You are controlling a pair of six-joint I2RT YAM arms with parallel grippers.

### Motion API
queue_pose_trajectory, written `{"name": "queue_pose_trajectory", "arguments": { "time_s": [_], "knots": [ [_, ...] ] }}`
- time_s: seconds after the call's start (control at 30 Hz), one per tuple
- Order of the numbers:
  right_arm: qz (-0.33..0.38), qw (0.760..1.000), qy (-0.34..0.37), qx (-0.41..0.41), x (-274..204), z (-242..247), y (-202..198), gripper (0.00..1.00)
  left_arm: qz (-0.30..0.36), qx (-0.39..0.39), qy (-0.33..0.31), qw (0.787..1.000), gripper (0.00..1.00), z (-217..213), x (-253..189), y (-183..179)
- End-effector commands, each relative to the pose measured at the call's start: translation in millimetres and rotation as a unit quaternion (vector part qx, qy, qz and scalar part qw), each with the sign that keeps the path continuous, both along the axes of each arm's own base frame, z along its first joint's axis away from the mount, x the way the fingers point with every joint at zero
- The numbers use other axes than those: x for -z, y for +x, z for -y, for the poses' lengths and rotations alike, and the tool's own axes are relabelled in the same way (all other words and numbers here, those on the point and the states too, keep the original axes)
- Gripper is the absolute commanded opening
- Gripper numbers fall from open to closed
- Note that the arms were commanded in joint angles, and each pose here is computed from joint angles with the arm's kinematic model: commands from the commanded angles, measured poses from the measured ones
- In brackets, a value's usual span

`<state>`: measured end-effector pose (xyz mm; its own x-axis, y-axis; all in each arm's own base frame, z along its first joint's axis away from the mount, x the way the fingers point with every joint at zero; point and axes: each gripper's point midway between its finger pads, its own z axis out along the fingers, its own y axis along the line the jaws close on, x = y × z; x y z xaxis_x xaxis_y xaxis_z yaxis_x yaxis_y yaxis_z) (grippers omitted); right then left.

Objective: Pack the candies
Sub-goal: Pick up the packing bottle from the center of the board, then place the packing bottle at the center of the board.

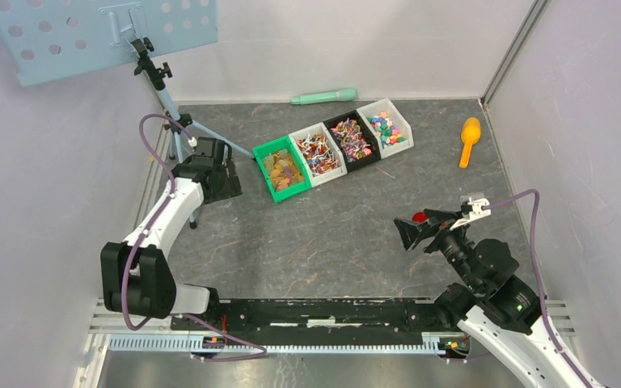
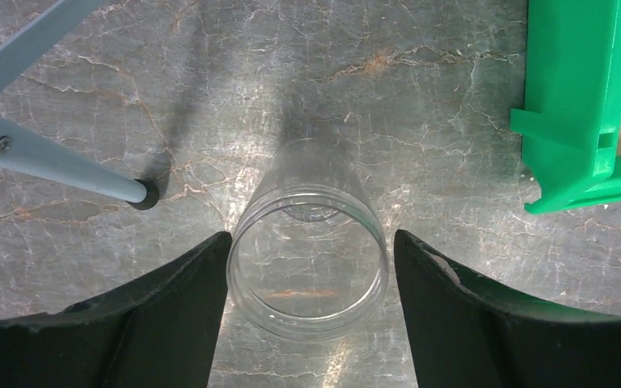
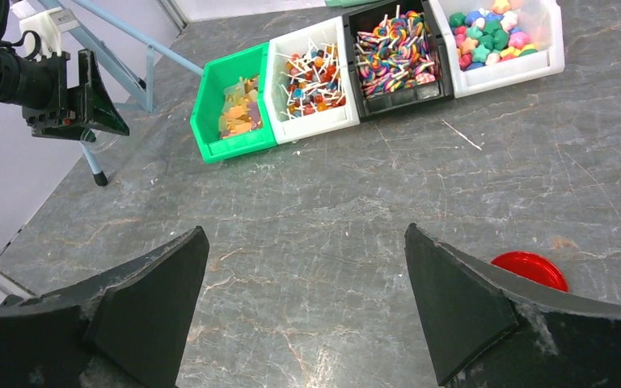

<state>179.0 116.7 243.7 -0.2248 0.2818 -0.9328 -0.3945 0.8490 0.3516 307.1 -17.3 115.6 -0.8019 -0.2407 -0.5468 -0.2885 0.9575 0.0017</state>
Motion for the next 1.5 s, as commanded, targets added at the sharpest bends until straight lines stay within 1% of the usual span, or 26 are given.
{"name": "queue_pose_trajectory", "arguments": {
  "time_s": [0.0,0.1,0.13,0.2,0.27,0.37,0.5,0.67,0.83,0.97,1.2,1.3,1.37,1.47],
  "knots": [
    [0.012,1.0,-0.006,0.012,-4,7,-1,0.98,0.018,0.027,0.003,0.999,0.76,1,-18,9],
    [0.012,1.0,-0.007,0.014,-4,9,-1,0.98,0.023,0.039,-0.011,0.999,0.7,7,-22,5],
    [0.011,1.0,-0.008,0.016,-4,10,-1,0.98,0.022,0.045,-0.019,0.999,0.67,11,-24,2],
    [0.01,1.0,-0.007,0.018,-4,11,-1,0.98,0.019,0.063,-0.04,0.997,0.59,22,-26,-6],
    [0.008,1.0,-0.005,0.021,-3,11,-2,0.98,0.016,0.076,-0.062,0.995,0.55,37,-28,-16],
    [0.009,1.0,-0.001,0.028,-4,14,-1,0.98,0.023,0.106,-0.079,0.991,0.54,67,-34,-32],
    [0.01,0.999,-0.006,0.039,-5,18,0,0.98,0.029,0.165,-0.079,0.983,0.54,123,-42,-54],
    [-0.001,0.999,-0.007,0.045,-4,20,1,0.98,0.021,0.231,-0.073,0.97,0.52,184,-38,-82],
    [-0.013,0.999,-0.005,0.052,2,21,1,0.98,0.009,0.28,-0.04,0.959,0.51,224,-28,-97],
    [-0.014,0.998,-0.003,0.057,3,24,-1,0.98,0.005,0.301,-0.042,0.953,0.51,248,-28,-103],
    [-0.023,0.997,-0.004,0.077,6,32,-1,0.98,-0.008,0.323,-0.036,0.946,0.53,273,-17,-115],
    [-0.028,0.996,-0.006,0.083,8,34,-1,0.98,-0.008,0.331,-0.048,0.942,0.58,283,-19,-118],
    [-0.033,0.995,-0.009,0.089,10,36,0,0.98,-0.007,0.335,-0.056,0.941,0.64,288,-22,-119],
    [-0.038,0.994,-0.007,0.105,11,42,0,0.98,-0.003,0.347,-0.077,0.935,0.88,296,-32,-122]
  ]
}}
